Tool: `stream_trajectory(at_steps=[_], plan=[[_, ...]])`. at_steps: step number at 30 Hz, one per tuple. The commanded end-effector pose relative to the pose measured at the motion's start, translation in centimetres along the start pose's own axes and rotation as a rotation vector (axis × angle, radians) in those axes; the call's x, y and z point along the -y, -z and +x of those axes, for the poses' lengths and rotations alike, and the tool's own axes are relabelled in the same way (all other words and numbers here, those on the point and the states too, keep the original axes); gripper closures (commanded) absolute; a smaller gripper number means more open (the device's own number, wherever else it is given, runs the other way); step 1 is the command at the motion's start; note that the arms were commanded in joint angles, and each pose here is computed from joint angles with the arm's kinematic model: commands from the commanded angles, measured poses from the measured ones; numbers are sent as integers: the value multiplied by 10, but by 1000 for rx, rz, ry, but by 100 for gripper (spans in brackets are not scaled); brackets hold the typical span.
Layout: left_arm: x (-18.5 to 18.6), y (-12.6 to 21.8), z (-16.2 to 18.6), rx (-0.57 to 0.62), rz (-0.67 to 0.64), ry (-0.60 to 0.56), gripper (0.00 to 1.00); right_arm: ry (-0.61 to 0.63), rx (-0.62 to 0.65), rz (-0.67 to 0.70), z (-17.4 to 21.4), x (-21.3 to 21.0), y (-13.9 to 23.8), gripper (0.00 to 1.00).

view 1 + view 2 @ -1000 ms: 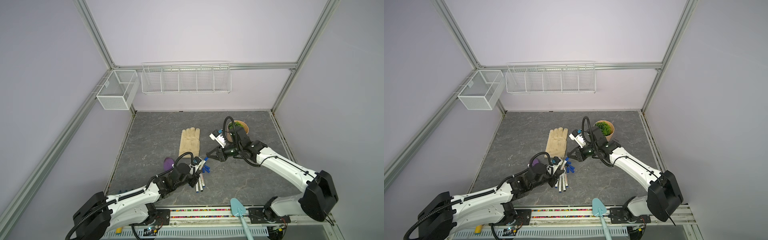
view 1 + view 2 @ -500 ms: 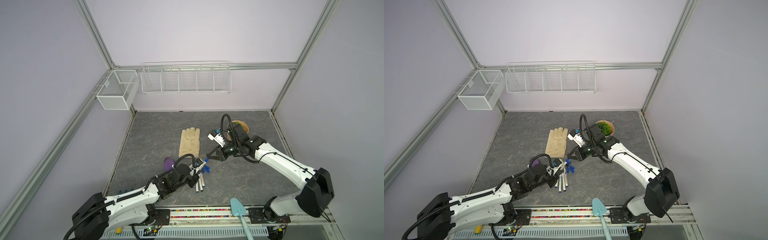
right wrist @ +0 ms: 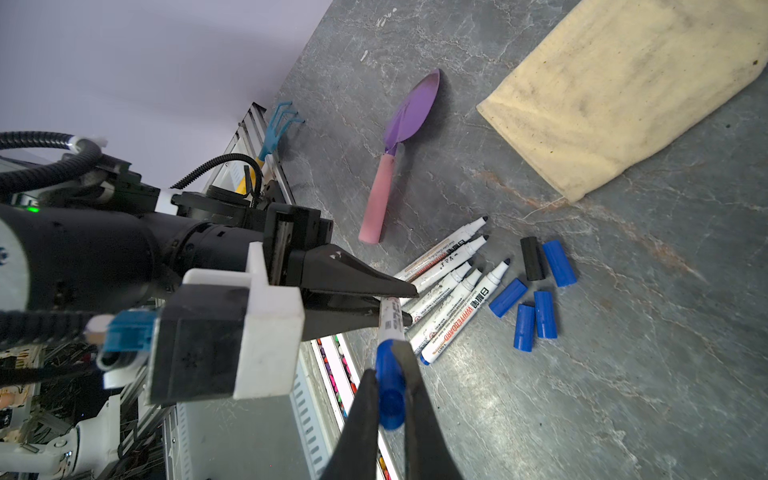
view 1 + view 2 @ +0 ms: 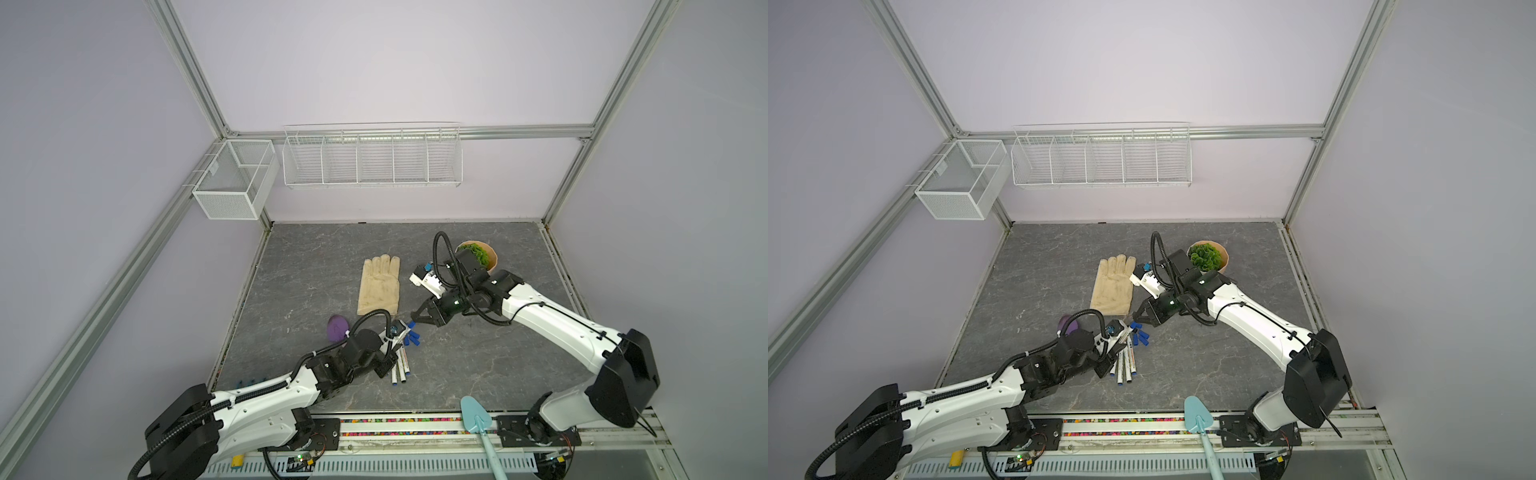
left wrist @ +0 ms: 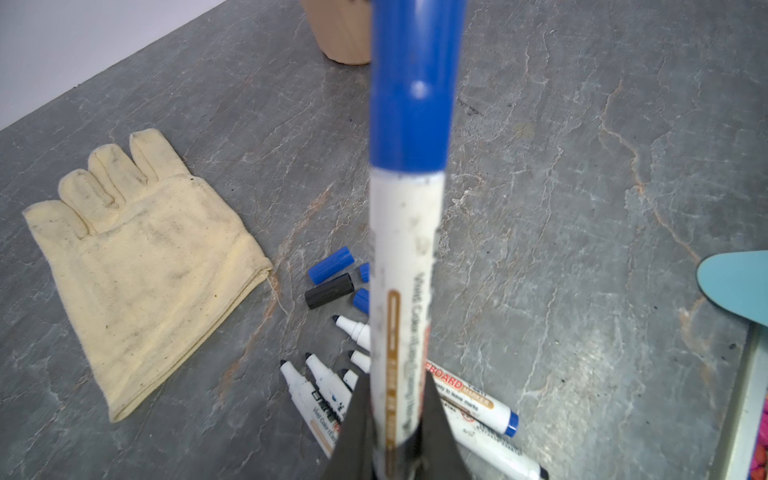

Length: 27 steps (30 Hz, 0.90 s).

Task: Insert the pens into the pen caps
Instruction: 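Press the blue cap onto the marker held upright by the left gripper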

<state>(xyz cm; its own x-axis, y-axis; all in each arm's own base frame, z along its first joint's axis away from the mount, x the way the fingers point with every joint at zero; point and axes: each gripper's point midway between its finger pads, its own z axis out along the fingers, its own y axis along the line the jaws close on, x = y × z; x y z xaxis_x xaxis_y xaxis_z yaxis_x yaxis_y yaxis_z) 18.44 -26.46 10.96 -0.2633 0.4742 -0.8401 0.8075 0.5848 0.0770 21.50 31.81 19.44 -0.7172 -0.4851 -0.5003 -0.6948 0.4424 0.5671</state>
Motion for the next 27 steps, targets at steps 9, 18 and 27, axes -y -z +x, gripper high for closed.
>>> stream_trajectory(at_steps=[9,18,27], plan=[[-4,47,-132,524,36,144,100,-105,-198,-128,53,-17,-42,90],[-16,61,-161,644,-3,205,100,-134,-291,-100,80,-7,-64,91],[-22,45,-140,587,-28,296,100,-282,-155,-32,57,36,-46,90]])
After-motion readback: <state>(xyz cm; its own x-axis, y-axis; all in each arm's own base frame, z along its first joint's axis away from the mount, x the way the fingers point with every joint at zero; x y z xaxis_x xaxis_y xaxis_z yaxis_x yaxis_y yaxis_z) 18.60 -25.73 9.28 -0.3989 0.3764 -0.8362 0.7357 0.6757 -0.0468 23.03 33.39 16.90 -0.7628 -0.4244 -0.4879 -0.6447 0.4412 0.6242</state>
